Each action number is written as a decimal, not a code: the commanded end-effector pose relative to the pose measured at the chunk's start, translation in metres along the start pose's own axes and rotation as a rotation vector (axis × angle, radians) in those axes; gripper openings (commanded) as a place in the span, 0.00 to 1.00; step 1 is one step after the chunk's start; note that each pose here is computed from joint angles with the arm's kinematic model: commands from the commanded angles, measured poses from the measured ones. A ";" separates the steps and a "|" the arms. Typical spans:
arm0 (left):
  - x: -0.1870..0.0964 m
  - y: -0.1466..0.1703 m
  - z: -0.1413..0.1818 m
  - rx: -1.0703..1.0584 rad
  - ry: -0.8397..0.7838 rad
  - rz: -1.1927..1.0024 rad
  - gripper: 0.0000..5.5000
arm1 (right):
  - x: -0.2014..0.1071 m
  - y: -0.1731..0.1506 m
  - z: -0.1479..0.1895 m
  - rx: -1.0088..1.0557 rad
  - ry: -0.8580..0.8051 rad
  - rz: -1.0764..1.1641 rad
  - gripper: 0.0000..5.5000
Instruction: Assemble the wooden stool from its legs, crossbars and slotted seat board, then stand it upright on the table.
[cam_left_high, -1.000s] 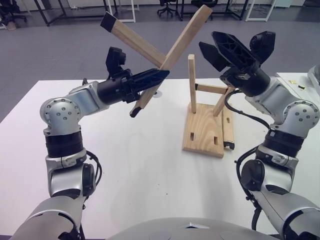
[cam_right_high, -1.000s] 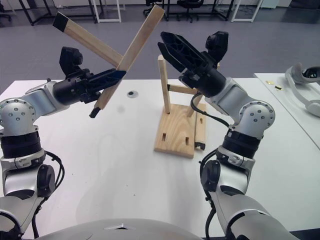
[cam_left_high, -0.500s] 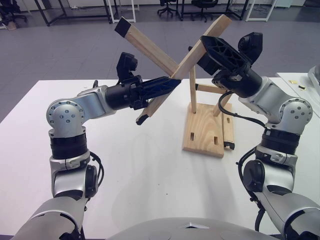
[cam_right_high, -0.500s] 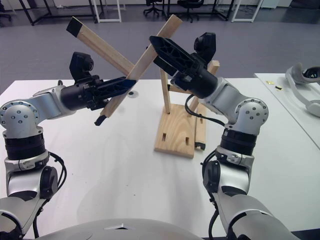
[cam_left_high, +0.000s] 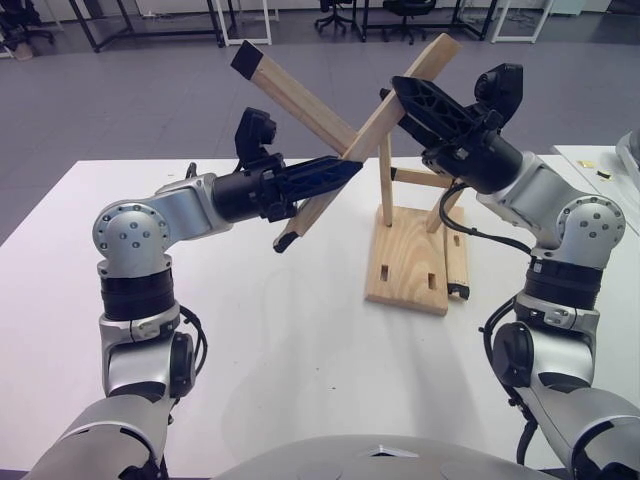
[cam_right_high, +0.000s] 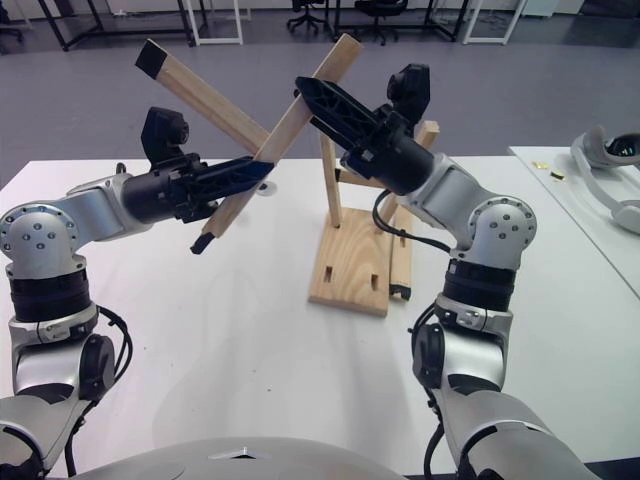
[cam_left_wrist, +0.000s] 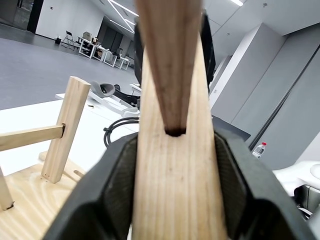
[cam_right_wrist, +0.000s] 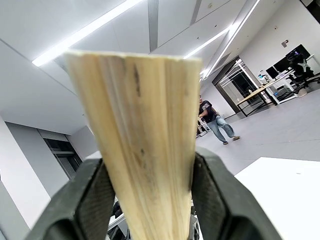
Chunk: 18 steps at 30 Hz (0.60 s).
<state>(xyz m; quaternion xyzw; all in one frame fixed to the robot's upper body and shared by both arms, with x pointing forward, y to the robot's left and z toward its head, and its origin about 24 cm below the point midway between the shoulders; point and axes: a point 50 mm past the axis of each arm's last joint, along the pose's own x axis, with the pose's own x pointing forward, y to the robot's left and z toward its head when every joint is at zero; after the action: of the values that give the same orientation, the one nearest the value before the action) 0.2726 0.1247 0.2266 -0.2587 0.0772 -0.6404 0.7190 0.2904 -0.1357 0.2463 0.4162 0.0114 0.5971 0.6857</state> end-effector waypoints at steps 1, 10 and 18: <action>-0.004 0.003 -0.005 -0.012 0.008 0.032 0.51 | 0.005 -0.003 0.003 -0.056 -0.035 -0.082 0.38; -0.070 0.019 -0.075 -0.074 0.127 0.284 0.66 | 0.006 -0.008 0.025 -0.203 -0.060 -0.213 0.37; -0.149 0.040 -0.115 -0.132 0.128 0.620 0.66 | -0.011 -0.013 0.017 -0.534 0.339 -0.233 0.37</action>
<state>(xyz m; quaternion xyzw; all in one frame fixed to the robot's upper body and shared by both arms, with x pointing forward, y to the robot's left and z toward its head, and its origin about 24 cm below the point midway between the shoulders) 0.2350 0.2328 0.0824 -0.2420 0.2300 -0.4098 0.8489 0.3085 -0.1485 0.2432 0.1555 0.0224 0.5465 0.8226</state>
